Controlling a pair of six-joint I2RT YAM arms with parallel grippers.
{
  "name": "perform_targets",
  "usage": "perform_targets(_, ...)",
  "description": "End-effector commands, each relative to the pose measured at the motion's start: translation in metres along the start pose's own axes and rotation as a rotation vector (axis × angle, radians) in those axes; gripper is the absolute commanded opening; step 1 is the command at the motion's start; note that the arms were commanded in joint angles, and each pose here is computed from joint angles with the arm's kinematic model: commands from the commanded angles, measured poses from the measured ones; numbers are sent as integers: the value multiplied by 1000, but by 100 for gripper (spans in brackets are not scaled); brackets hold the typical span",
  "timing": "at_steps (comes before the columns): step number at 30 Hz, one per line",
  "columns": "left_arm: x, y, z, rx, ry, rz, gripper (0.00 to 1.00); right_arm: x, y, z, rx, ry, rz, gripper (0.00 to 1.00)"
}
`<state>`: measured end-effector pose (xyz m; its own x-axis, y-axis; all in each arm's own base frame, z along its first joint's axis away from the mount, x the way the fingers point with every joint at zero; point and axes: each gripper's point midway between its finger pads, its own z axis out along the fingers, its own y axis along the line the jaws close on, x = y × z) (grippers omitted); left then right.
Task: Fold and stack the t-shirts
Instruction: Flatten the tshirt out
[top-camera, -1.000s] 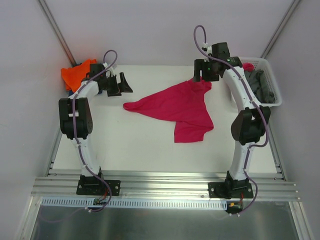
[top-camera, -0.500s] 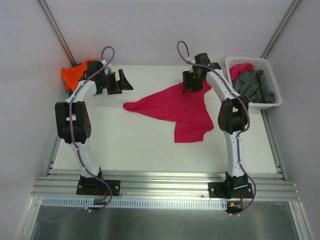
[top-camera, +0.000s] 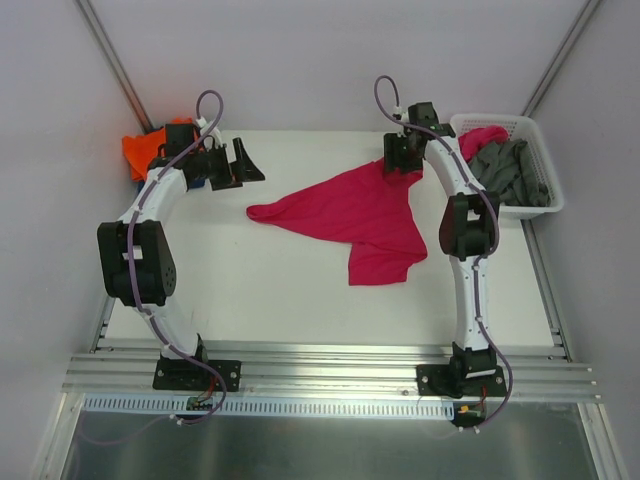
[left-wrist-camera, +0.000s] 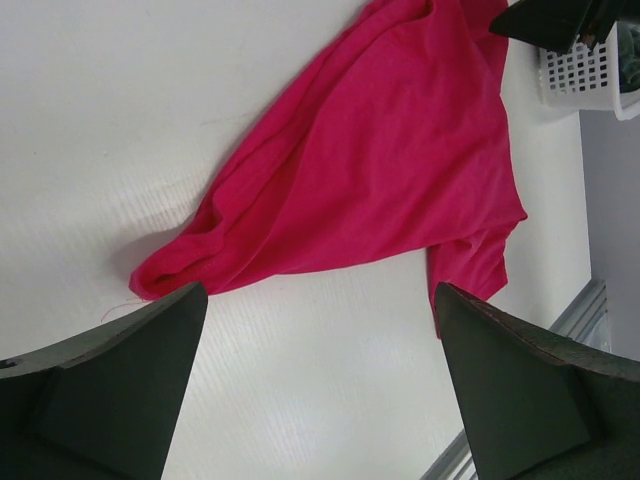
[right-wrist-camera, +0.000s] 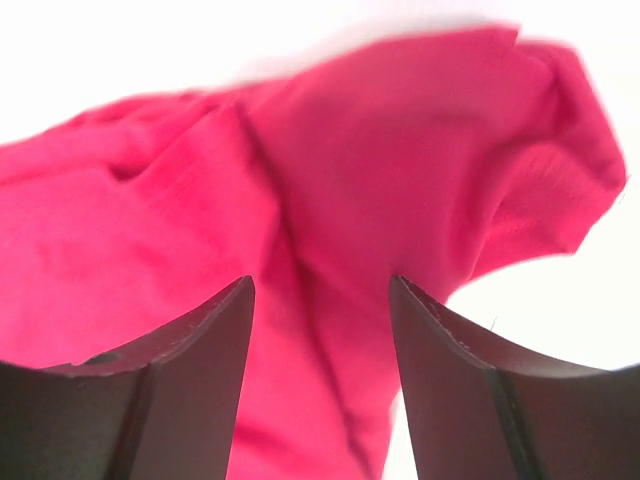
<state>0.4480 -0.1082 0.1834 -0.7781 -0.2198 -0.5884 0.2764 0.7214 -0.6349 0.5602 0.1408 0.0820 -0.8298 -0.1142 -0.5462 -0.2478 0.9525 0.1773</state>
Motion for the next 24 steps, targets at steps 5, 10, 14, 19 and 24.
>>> perform_targets(5, -2, -17, -11, 4, -26, 42, 99, -6, 16, 18, -38, -19, -30, 60)
perform_targets(10, 5, -15, -7, -2, -9, 33, 99, 1, 26, 20, -66, 3, -19, 59)
perform_targets(14, 9, -15, -5, 0, 2, 30, 99, -11, 28, 10, -60, -38, -23, 57)
perform_targets(19, 12, -17, -3, 2, 7, 28, 99, -13, 37, 8, -75, -41, -33, 56)
perform_targets(24, 11, -18, -4, -2, 2, 33, 99, -28, 42, -8, -62, -94, -54, 52)
